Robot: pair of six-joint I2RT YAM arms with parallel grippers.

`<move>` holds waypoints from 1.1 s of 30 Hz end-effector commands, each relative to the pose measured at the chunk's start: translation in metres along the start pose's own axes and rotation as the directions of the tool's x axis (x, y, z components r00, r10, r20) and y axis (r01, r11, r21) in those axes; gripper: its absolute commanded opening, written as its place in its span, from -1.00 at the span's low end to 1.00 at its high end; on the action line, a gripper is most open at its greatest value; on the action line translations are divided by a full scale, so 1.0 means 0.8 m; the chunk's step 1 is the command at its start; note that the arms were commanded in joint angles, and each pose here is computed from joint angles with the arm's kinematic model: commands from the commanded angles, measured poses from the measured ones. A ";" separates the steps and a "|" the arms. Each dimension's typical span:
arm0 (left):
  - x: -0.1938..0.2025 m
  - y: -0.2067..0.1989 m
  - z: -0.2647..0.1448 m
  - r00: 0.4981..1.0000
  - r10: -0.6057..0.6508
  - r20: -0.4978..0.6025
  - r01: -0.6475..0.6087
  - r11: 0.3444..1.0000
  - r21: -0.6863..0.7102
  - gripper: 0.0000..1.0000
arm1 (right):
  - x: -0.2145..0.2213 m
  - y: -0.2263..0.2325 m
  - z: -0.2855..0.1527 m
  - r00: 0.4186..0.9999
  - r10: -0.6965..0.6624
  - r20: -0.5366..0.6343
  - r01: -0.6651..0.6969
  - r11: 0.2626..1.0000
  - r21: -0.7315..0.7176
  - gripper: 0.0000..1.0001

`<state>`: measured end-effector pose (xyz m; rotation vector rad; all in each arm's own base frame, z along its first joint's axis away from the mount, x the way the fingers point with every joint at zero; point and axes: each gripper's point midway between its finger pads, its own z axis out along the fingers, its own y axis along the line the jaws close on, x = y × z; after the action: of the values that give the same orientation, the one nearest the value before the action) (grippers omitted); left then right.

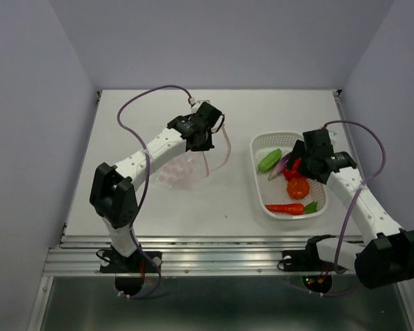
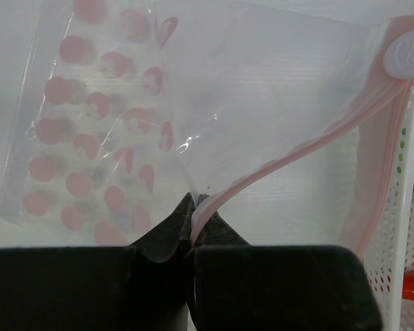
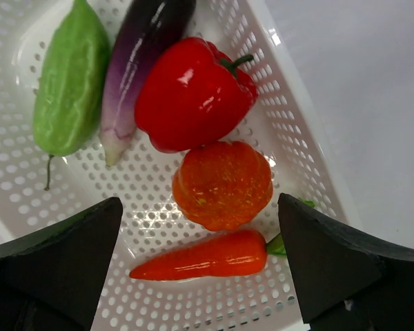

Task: Place the food in the zip-top bag and seal the zipper
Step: Pick up the fake vegetable from the bin.

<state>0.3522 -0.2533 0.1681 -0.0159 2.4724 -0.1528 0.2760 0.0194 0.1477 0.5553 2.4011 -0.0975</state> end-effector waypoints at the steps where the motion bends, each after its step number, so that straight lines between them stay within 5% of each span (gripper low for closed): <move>1: -0.015 -0.005 -0.016 0.999 0.001 0.039 -0.002 0.999 0.035 -1.00 | 0.008 -0.013 -0.001 0.999 0.040 -0.021 -0.039 0.998 0.054 1.00; 16: -0.012 -0.007 -0.014 0.999 0.007 0.037 -0.008 0.999 0.050 -1.00 | 0.062 -0.018 0.040 0.982 -0.006 -0.189 0.026 0.994 0.103 1.00; 33: -0.013 -0.010 -0.013 0.999 0.010 0.041 -0.012 0.998 0.062 -1.00 | 0.086 -0.028 0.080 0.968 0.005 -0.249 0.036 0.986 0.161 1.00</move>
<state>0.3536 -0.2602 0.1683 0.0087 2.4662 -0.1935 0.2465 0.0126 0.0549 0.6277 2.7008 -0.2626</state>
